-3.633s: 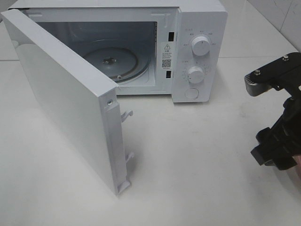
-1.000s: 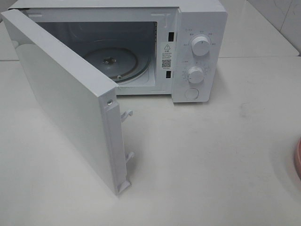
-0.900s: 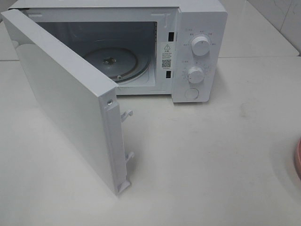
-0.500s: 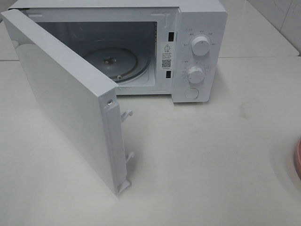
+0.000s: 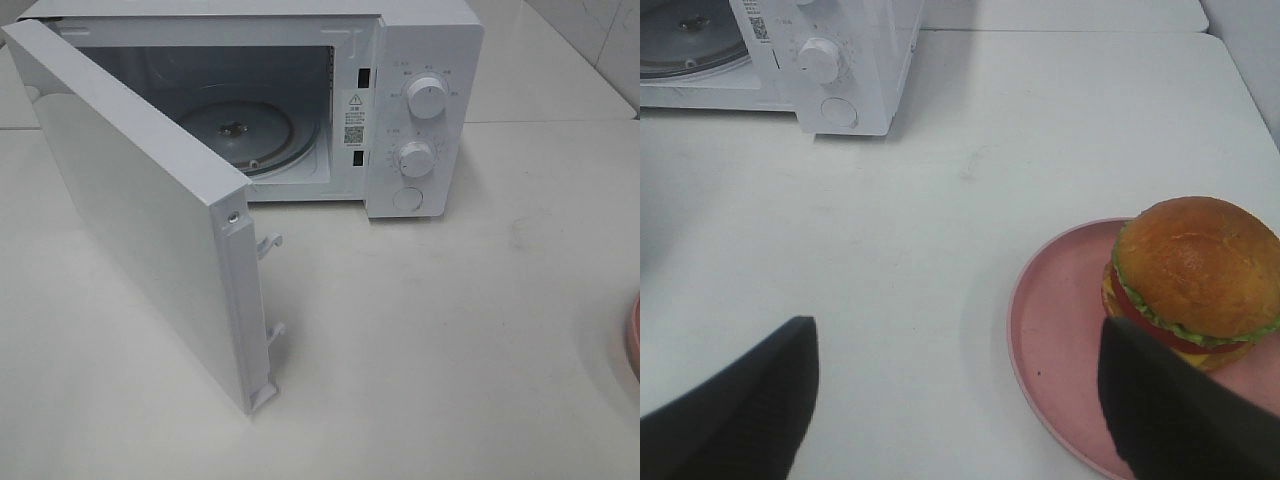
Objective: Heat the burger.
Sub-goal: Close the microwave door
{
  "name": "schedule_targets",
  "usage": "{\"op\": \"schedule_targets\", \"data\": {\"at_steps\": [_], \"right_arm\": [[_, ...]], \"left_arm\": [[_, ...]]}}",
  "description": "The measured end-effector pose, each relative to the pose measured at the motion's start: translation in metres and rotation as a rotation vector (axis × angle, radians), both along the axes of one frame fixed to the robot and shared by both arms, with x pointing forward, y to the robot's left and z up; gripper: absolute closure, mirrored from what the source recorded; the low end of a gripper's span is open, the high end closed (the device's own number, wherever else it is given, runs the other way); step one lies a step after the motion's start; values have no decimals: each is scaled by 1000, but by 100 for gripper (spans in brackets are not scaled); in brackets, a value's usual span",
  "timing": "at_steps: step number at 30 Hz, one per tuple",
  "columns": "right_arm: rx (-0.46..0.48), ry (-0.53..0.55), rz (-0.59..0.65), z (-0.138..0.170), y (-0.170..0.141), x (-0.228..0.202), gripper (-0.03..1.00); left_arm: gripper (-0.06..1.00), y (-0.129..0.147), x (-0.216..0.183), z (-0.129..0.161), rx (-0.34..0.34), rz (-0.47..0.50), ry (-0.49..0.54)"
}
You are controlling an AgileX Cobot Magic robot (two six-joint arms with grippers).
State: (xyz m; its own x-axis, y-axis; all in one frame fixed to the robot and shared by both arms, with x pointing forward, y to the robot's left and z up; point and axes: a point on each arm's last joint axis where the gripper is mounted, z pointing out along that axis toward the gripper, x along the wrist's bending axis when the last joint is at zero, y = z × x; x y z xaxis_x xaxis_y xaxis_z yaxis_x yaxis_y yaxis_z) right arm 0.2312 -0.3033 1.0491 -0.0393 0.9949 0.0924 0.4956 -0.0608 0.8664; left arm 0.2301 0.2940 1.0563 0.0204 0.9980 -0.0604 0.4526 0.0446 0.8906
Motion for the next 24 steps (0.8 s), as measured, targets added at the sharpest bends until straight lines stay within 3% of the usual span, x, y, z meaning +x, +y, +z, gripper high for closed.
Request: {"op": "schedule_targets", "data": {"at_steps": [24], "right_arm": [[0, 0, 0, 0, 0, 0, 21]], "left_arm": [[-3, -1, 0, 1, -6, -4, -5]]}}
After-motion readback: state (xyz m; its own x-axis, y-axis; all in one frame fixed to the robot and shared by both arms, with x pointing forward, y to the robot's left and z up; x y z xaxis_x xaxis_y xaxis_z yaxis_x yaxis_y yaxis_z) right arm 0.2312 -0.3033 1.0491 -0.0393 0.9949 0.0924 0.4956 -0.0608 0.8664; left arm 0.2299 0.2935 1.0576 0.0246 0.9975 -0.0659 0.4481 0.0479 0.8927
